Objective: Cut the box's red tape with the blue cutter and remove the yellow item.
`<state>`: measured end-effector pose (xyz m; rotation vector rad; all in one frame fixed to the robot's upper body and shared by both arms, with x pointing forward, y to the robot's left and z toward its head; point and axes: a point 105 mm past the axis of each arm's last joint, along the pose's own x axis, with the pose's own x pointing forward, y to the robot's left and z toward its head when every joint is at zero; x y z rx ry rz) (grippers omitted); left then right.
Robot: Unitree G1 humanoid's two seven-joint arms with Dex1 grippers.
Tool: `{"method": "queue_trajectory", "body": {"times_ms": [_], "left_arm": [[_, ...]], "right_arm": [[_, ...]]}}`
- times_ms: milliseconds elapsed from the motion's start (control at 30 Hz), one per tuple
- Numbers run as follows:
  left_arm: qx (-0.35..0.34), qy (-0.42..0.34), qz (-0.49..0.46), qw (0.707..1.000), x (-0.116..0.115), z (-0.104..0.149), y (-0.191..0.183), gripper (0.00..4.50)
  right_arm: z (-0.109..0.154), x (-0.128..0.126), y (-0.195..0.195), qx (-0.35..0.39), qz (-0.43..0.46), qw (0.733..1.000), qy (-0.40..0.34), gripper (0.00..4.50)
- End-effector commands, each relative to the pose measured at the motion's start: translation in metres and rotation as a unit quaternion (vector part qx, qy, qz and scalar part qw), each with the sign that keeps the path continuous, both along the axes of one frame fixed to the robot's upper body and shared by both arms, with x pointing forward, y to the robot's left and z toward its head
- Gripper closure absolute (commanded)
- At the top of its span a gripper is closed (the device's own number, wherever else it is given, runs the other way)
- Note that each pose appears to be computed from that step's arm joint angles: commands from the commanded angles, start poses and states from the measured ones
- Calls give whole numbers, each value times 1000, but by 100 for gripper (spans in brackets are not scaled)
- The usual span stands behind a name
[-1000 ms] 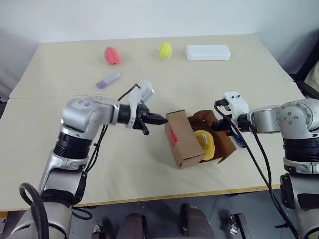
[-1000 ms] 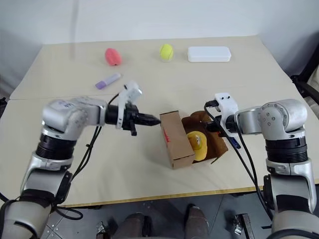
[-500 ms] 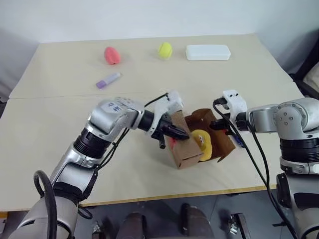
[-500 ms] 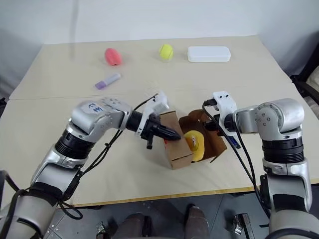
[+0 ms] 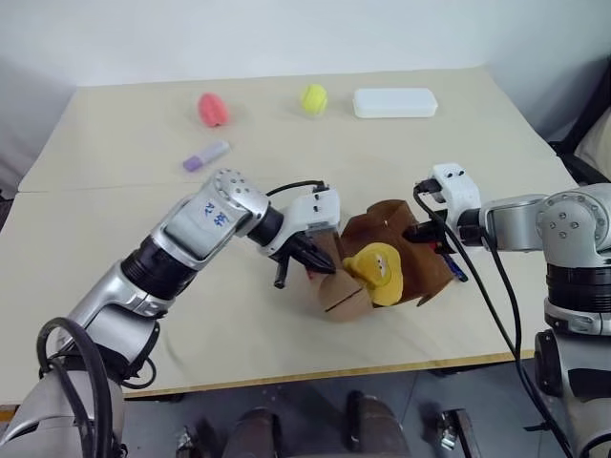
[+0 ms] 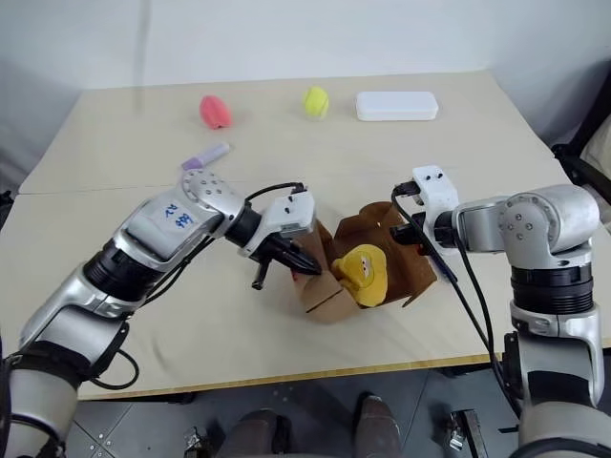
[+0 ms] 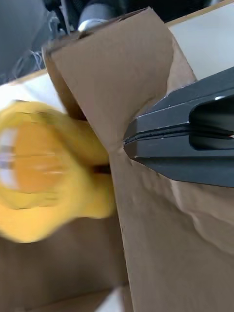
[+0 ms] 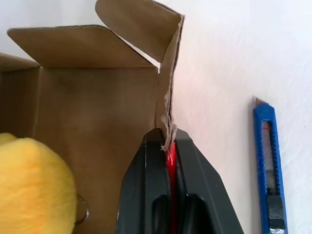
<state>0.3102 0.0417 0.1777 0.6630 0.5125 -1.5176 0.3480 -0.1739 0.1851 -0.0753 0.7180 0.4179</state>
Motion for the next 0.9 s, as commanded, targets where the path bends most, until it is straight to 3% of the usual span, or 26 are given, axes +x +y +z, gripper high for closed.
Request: {"method": "queue_trajectory", "body": {"times_ms": [33, 300, 433, 600, 700, 767, 900], "left_arm": [[57, 34, 57, 996, 0, -37, 21, 450], [31, 42, 101, 994, -1, -42, 22, 450], [17, 40, 132, 990, 6, -48, 22, 450], [-6, 30, 169, 985, 20, -50, 21, 450], [-16, 29, 173, 984, 22, -51, 19, 450], [-21, 27, 178, 983, 22, -51, 19, 450], [-31, 36, 198, 979, 26, -50, 22, 369]], "right_arm": [[18, 2, -9, 0, -18, 999, -28, 444], [7, 0, 2, 19, -12, 1000, -9, 444], [-8, -4, 11, 29, -9, 1000, 5, 444], [-14, -8, 15, 9, -9, 999, -30, 444], [-16, -8, 13, 9, -9, 999, -41, 386], [-14, -10, 16, 12, 4, 999, -50, 320], [-5, -9, 16, 18, 11, 997, -71, 188]]}}
